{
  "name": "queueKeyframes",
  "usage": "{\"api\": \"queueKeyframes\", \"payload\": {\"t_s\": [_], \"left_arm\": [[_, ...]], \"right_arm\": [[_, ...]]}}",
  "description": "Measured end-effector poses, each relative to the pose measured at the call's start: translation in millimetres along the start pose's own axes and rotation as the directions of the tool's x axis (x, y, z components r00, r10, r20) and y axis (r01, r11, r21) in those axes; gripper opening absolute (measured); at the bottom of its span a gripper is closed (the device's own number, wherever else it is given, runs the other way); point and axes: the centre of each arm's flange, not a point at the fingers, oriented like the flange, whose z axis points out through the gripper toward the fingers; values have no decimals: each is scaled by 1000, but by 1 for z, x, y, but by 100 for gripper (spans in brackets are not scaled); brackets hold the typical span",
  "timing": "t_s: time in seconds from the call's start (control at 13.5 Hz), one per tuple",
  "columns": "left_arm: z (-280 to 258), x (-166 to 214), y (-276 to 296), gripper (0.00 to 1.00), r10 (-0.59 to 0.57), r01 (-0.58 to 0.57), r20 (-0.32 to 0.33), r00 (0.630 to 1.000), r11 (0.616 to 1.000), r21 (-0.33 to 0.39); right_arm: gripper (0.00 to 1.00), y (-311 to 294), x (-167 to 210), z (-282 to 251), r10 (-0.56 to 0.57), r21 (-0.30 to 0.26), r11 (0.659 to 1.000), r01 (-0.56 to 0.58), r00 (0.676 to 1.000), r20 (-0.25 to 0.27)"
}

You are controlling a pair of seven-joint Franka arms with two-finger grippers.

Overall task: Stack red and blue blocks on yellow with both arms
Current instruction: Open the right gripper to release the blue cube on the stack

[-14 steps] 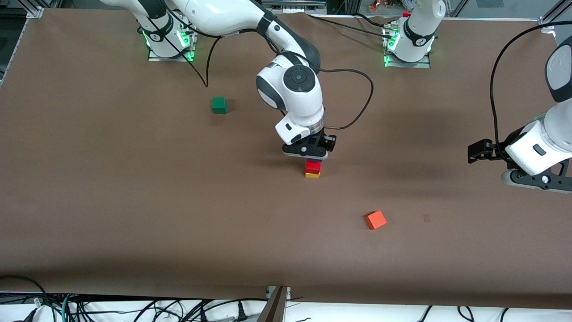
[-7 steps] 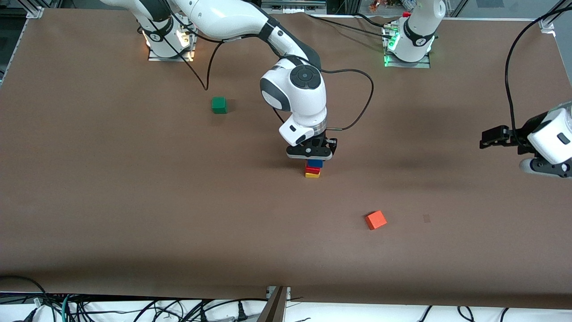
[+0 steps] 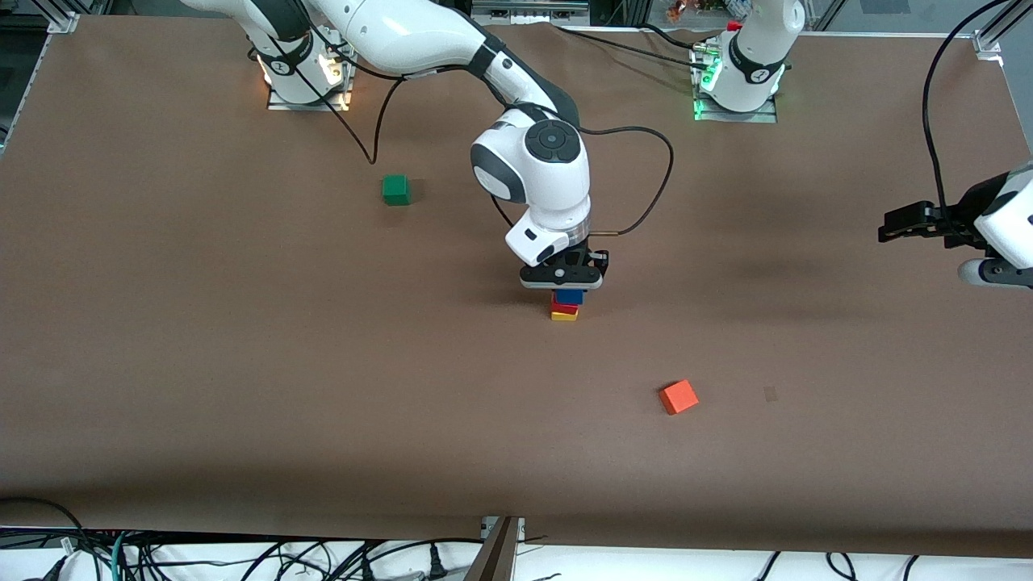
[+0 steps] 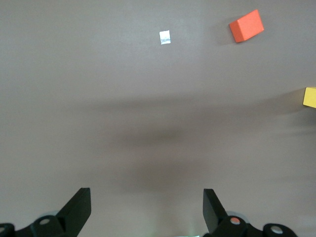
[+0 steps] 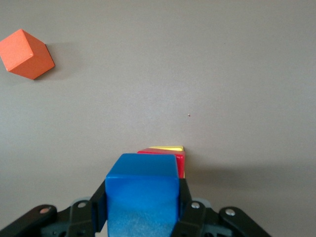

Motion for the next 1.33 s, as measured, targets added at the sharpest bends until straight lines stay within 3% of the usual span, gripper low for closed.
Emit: {"api": "queueKeyframes", "payload": {"t_s": [0.96, 1.03, 1.18, 1.33], "left_arm": [[2, 1, 6, 100, -20, 20, 4, 1000, 1000, -1], [2, 1, 6, 100, -22, 22, 4, 1000, 1000, -1], [2, 1, 6, 100, -25, 25, 4, 1000, 1000, -1], [2, 1, 6, 100, -26, 26, 4, 1000, 1000, -1]], "right_arm": [[56, -3, -5, 0, -20, -6, 1000, 20, 1000, -7], [60, -3, -5, 0, -20, -6, 1000, 20, 1000, -7], [79, -3, -5, 0, -21, -7, 1000, 21, 1000, -8], [82, -3, -5, 0, -21, -7, 1000, 21, 1000, -8]]}}
